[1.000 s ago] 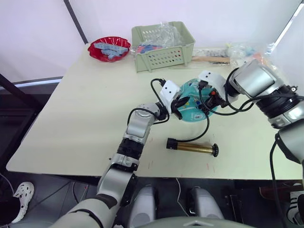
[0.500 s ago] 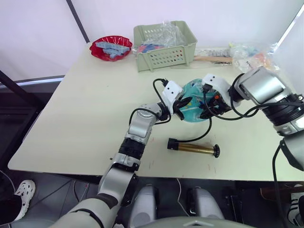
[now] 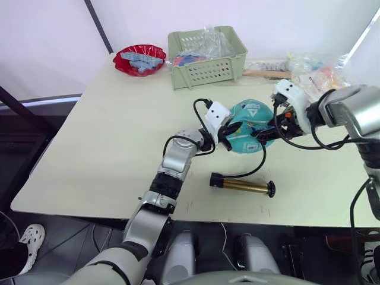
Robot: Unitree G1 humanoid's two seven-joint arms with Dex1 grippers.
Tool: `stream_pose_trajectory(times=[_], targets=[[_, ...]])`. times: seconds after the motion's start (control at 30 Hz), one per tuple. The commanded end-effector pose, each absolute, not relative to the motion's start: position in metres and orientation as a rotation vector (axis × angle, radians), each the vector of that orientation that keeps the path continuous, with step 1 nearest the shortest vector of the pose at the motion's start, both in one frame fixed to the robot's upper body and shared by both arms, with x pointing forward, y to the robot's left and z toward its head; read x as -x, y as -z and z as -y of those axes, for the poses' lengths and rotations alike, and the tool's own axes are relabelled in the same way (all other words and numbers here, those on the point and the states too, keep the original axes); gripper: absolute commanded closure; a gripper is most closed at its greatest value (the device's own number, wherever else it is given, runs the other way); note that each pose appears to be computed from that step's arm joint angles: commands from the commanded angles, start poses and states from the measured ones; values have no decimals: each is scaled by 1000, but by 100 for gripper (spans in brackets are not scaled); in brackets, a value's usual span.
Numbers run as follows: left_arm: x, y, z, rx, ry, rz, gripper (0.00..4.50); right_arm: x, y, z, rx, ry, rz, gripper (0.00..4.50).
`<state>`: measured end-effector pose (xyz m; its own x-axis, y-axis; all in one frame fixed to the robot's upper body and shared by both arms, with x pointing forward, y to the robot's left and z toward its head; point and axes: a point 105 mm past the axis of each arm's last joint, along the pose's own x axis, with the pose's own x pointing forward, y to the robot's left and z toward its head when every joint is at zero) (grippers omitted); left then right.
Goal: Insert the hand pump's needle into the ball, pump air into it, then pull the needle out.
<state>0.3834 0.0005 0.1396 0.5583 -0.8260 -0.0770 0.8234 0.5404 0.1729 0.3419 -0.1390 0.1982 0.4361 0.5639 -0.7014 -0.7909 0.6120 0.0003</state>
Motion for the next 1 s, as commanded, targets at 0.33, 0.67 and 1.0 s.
stream_pose_trajectory(times=[0.33,0.67,1.0], targets=[[-377,-127,12,-189,1032,-31,445,-332,-200,139,248,-727,-555,194],[-377,-126,13,-188,1031,-32,445,-338,-190,133,188,-679,-558,194],[-377,-126,13,-190,1030,-32,445,-339,-188,133,181,-672,-559,194]])
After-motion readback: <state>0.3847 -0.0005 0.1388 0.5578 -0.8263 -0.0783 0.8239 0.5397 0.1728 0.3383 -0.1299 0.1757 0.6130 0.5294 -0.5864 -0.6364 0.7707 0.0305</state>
